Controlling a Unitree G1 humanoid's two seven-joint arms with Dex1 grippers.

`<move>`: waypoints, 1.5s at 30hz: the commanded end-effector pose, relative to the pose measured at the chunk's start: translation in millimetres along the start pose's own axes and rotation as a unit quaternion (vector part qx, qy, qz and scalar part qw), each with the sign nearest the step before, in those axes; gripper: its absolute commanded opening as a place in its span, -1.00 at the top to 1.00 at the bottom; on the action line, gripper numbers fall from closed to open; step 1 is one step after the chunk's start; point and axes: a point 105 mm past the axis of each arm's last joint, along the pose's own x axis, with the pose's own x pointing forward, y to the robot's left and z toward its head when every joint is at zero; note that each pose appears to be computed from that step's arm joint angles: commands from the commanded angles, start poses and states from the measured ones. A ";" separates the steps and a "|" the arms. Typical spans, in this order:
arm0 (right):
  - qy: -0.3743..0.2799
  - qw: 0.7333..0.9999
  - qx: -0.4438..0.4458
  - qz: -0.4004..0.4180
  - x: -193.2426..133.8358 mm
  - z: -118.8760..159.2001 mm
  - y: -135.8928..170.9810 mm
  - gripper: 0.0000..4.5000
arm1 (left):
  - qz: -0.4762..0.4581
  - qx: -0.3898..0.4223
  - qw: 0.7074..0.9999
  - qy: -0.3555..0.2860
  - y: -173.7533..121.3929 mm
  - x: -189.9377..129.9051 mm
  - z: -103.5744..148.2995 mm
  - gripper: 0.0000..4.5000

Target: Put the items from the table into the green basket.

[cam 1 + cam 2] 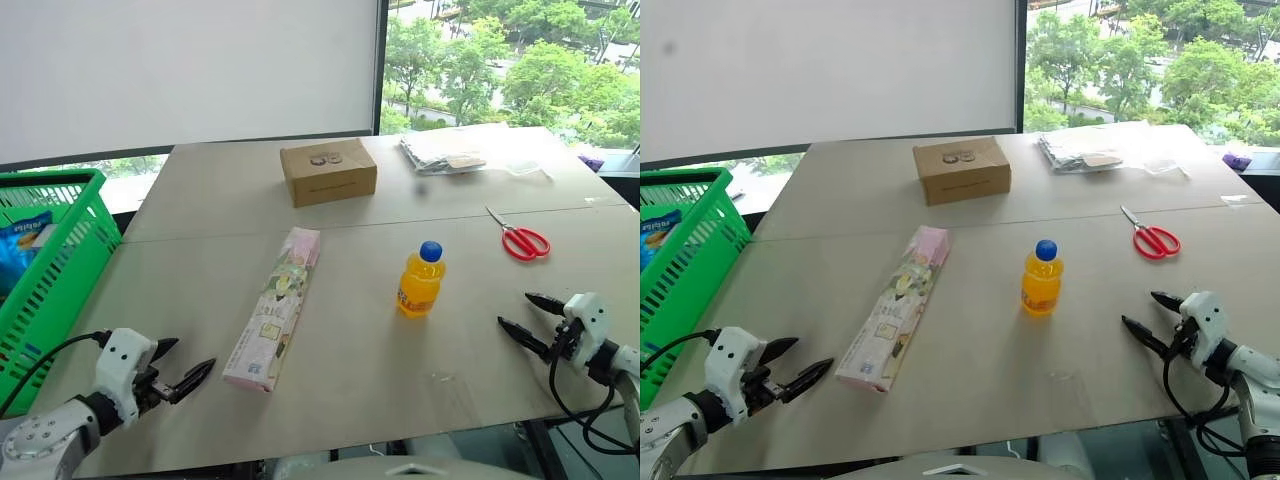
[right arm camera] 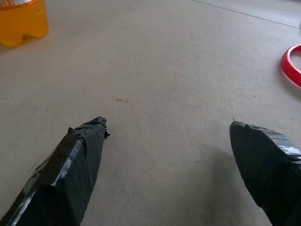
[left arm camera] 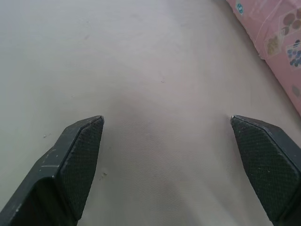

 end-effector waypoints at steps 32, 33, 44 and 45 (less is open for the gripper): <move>-0.017 0.992 -0.021 0.125 49.8 59.4 49.5 -1.00 | -0.108 0.001 0.992 -0.060 -26.6 -11.8 54.9 -0.97; -0.032 0.991 -0.023 0.131 56.5 67.6 52.1 -1.00 | -0.134 0.005 0.988 -0.072 -32.2 -17.5 67.2 -0.97; -0.065 0.974 -0.054 0.209 84.1 97.2 75.4 -1.00 | -0.214 0.076 0.970 -0.084 -53.4 -43.5 117.1 -0.97; -0.069 0.974 -0.052 0.210 85.9 98.8 76.2 -1.00 | -0.215 0.080 0.969 -0.087 -54.7 -43.0 119.5 -0.97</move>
